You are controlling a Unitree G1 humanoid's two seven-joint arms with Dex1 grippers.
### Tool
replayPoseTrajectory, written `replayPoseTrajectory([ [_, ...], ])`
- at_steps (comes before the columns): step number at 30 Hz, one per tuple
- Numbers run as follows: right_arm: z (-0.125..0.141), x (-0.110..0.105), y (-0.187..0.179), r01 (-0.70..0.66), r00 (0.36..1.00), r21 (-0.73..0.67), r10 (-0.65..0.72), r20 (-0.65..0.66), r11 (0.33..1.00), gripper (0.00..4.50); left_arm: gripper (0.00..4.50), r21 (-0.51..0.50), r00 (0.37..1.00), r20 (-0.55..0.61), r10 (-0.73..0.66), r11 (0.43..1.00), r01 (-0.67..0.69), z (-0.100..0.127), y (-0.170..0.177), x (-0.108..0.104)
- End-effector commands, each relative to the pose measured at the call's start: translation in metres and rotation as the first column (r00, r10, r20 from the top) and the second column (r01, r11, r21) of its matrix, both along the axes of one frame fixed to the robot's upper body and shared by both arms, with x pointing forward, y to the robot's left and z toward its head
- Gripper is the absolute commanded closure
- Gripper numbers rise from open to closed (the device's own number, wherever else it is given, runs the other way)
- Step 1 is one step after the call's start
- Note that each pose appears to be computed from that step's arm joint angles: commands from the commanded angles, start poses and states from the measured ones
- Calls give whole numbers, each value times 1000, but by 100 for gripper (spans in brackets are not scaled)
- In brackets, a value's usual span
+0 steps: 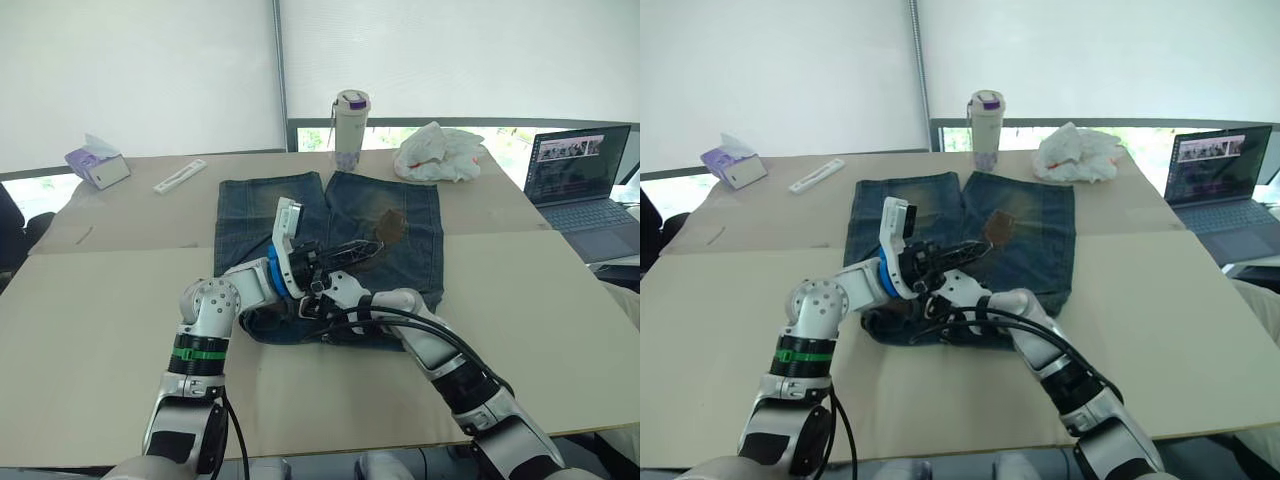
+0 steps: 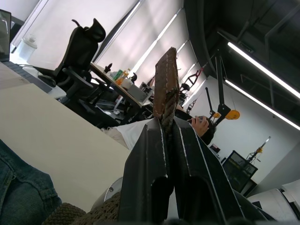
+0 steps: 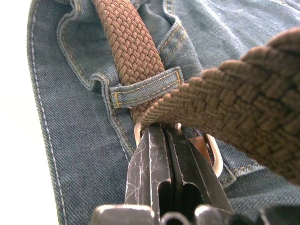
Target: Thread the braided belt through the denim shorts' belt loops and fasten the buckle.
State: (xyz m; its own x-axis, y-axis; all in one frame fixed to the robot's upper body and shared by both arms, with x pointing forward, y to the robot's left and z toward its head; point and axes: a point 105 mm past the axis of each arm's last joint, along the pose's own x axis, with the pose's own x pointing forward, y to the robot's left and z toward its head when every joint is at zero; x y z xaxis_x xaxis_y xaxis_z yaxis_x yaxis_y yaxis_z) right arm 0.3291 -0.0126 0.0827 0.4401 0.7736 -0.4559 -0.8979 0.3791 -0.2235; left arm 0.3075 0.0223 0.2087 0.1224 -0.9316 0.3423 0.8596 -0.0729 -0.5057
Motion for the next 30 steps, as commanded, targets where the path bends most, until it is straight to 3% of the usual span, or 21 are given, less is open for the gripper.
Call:
replayPoseTrajectory([
  [1, -31, -6, -14, 64, 992, -48, -69, -101, 997, 442, 450, -65, 990, 19, 141, 988, -139, 15, 14, 22],
  [5, -14, -11, -14, 65, 994, 36, -61, -86, 997, 442, 450, -51, 960, -10, 281, 958, -281, 9, 51, 46],
  [12, 7, -20, -15, 54, 997, 103, -49, -53, 993, 442, 450, -8, 947, 6, 321, 947, -321, 3, 72, 54],
  [22, 48, -14, -23, 81, 995, 230, -91, 33, 970, 442, 450, 22, 938, 13, 345, 938, -345, -2, 77, 63],
  [26, 53, -11, -22, 93, 993, 264, -108, 44, 960, 442, 450, 28, 939, 22, 344, 938, -345, -2, 74, 64],
  [30, 77, -7, -30, 120, 988, 391, -149, 44, 912, 442, 450, 26, 948, 44, 314, 949, -315, 0, 60, 60],
])
